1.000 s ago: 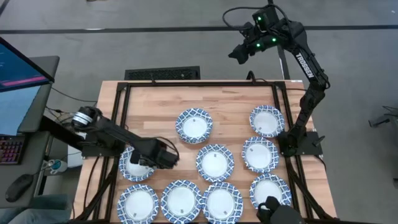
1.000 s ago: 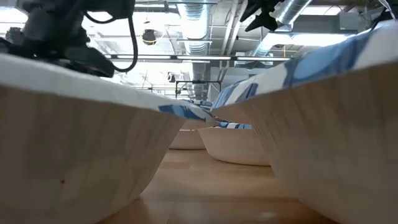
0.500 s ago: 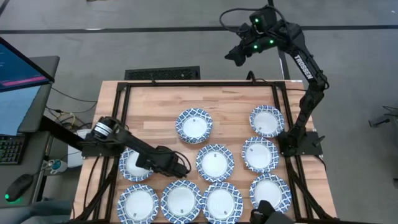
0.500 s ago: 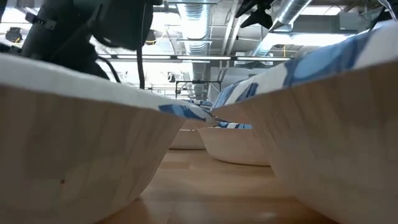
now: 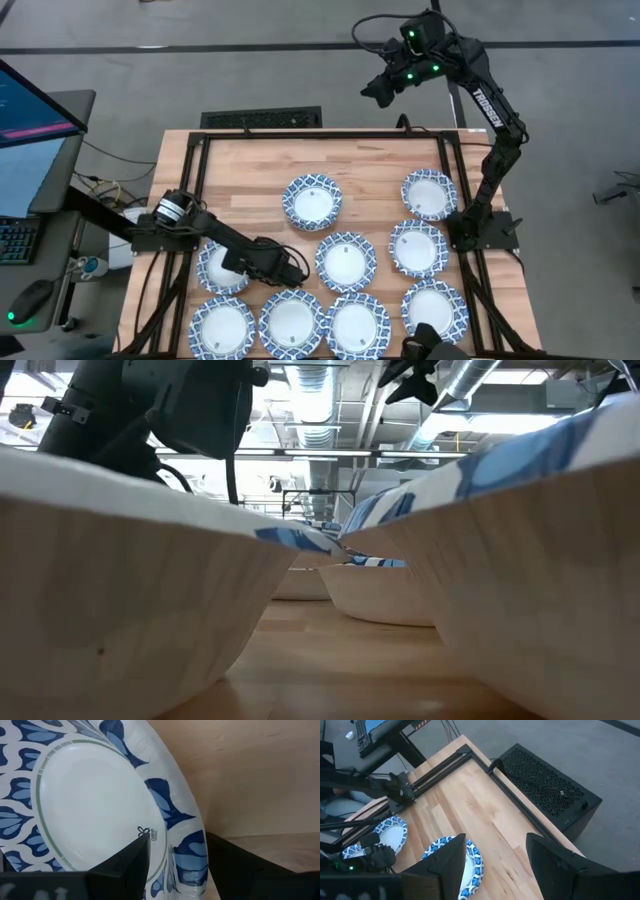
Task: Nest bowls inside each other
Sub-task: Stack the blue bowl on top of the blue bowls
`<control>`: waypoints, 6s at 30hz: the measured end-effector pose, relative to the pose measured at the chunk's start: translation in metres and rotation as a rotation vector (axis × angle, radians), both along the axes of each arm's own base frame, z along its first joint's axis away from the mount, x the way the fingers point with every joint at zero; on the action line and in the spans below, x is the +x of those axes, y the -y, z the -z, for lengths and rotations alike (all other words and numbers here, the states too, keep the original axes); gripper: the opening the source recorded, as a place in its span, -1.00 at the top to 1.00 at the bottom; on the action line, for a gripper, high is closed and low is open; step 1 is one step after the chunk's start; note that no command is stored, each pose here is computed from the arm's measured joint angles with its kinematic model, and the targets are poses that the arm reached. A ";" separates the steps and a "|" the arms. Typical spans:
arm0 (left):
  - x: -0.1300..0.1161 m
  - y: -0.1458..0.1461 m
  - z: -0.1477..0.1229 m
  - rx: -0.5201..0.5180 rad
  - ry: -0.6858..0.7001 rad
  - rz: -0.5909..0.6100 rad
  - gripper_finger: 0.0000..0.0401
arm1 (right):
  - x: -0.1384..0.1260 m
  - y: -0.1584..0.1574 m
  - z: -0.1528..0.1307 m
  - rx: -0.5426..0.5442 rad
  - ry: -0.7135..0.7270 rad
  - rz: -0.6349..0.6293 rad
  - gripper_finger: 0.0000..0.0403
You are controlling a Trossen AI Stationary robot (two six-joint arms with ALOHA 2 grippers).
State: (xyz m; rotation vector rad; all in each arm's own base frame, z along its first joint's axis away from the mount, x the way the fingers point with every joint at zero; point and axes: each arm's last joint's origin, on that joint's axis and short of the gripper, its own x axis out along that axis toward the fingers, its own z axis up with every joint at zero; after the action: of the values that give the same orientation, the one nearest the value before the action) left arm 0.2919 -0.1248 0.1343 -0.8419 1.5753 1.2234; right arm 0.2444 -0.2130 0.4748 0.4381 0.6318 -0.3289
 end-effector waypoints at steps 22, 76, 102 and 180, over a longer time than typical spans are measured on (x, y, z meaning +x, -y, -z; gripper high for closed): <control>0.001 -0.003 0.001 0.024 0.016 0.182 0.10 | -0.001 0.000 0.001 0.007 -0.013 0.010 -0.14; 0.051 -0.014 -0.132 0.174 -0.035 1.258 1.00 | -0.002 -0.001 0.002 0.007 -0.034 0.015 -0.14; 0.103 -0.110 -0.113 0.260 -0.006 1.608 1.00 | -0.004 -0.003 0.005 0.038 -0.067 0.015 -0.14; -0.054 0.058 -0.176 0.211 0.480 0.037 0.21 | 0.010 -0.012 0.001 0.008 -0.015 -0.013 -0.14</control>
State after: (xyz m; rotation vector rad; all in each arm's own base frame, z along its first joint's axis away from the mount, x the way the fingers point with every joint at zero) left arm 0.2384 -0.1829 0.3108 -0.8842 1.0529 1.0428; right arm 0.2543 -0.2007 0.4740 0.4389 0.6509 -0.3175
